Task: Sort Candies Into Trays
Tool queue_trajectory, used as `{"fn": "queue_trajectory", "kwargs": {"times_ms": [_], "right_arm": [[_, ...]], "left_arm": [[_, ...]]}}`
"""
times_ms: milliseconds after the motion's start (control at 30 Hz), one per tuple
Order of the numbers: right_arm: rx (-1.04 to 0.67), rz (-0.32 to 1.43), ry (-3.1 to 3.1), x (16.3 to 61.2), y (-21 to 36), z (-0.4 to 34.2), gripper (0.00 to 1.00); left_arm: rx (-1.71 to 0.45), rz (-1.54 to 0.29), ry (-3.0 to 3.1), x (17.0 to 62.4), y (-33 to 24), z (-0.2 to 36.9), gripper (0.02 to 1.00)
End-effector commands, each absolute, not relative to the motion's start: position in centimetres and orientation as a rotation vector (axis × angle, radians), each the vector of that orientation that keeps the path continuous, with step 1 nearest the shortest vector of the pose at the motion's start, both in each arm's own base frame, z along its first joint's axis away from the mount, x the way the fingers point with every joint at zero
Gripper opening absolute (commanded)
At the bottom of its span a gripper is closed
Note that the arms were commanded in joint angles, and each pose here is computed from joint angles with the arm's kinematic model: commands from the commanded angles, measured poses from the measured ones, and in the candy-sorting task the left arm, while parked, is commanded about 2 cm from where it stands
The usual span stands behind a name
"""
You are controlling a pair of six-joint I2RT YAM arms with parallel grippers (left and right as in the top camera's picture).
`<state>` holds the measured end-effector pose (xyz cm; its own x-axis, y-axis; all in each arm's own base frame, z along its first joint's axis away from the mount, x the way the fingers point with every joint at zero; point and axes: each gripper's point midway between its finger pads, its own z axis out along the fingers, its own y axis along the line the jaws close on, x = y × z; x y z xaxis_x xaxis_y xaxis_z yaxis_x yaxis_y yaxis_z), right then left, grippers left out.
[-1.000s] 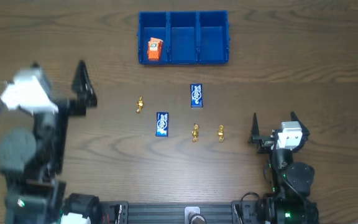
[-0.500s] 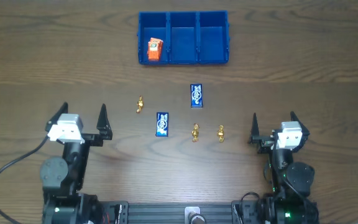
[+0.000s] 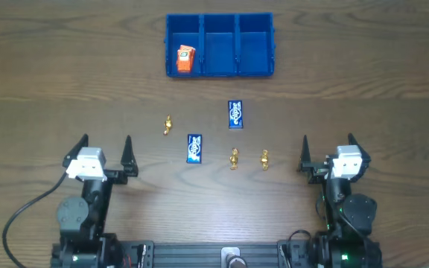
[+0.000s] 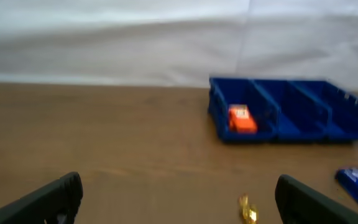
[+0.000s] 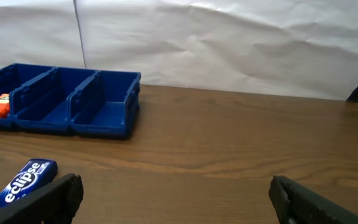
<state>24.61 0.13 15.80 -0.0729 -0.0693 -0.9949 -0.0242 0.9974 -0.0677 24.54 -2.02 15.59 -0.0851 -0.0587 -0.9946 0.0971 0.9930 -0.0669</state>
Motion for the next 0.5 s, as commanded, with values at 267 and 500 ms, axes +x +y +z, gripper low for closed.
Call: {"fn": "queue_trajectory", "kwargs": {"times_ms": [267,500], "right_arm": [[-0.086,-0.043,1.644,24.58,0.25,15.69,0.998],[-0.088,-0.041,1.64,24.59,0.29,15.8,0.998]], "left_arm": [[0.039,-0.115,1.732,24.32,-1.94,13.59,0.998],[0.039,-0.115,1.732,24.32,-1.94,13.59,0.996]]}}
